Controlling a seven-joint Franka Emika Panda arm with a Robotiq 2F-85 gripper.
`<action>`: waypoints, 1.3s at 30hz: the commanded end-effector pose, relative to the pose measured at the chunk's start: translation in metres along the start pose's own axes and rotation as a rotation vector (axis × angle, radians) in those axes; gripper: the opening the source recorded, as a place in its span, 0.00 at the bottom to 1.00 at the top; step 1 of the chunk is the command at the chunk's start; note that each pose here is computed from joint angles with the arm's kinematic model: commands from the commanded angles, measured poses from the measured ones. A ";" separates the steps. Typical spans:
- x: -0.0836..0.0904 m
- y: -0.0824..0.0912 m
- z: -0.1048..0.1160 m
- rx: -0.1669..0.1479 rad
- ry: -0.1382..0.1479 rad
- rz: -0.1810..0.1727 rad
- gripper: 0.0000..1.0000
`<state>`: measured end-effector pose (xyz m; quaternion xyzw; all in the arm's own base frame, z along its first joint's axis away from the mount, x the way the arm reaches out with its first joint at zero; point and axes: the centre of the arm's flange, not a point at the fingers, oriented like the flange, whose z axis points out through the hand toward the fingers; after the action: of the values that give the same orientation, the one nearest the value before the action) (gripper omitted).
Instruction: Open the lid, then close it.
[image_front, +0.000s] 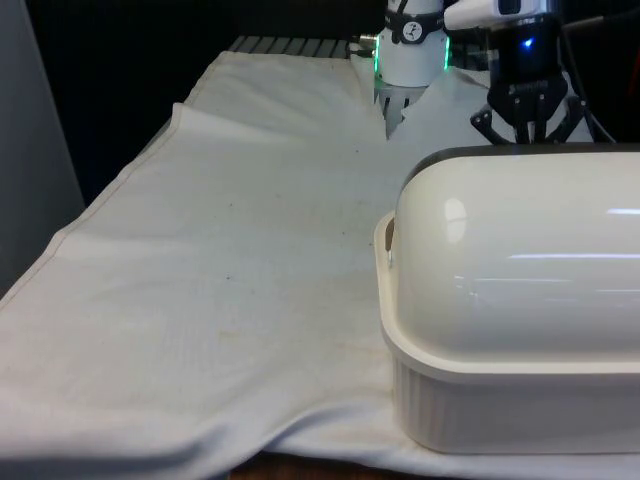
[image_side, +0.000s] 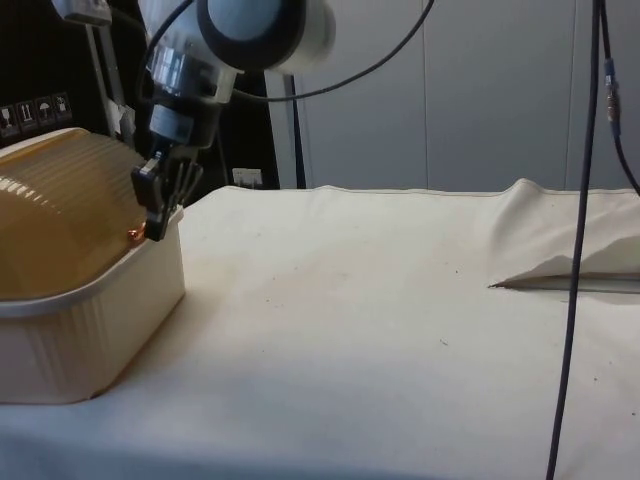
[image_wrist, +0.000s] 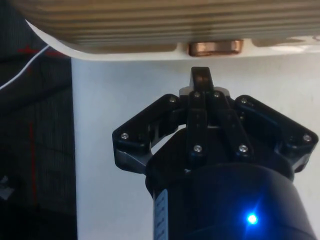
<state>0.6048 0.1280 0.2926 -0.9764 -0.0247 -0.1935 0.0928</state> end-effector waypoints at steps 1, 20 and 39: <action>0.000 -0.001 0.002 0.001 0.003 -0.001 0.00; 0.003 -0.005 0.010 0.007 0.050 0.002 0.00; 0.027 -0.009 -0.010 0.015 0.117 -0.004 0.00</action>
<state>0.6251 0.1355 0.3139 -0.9626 -0.0224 -0.2503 0.1012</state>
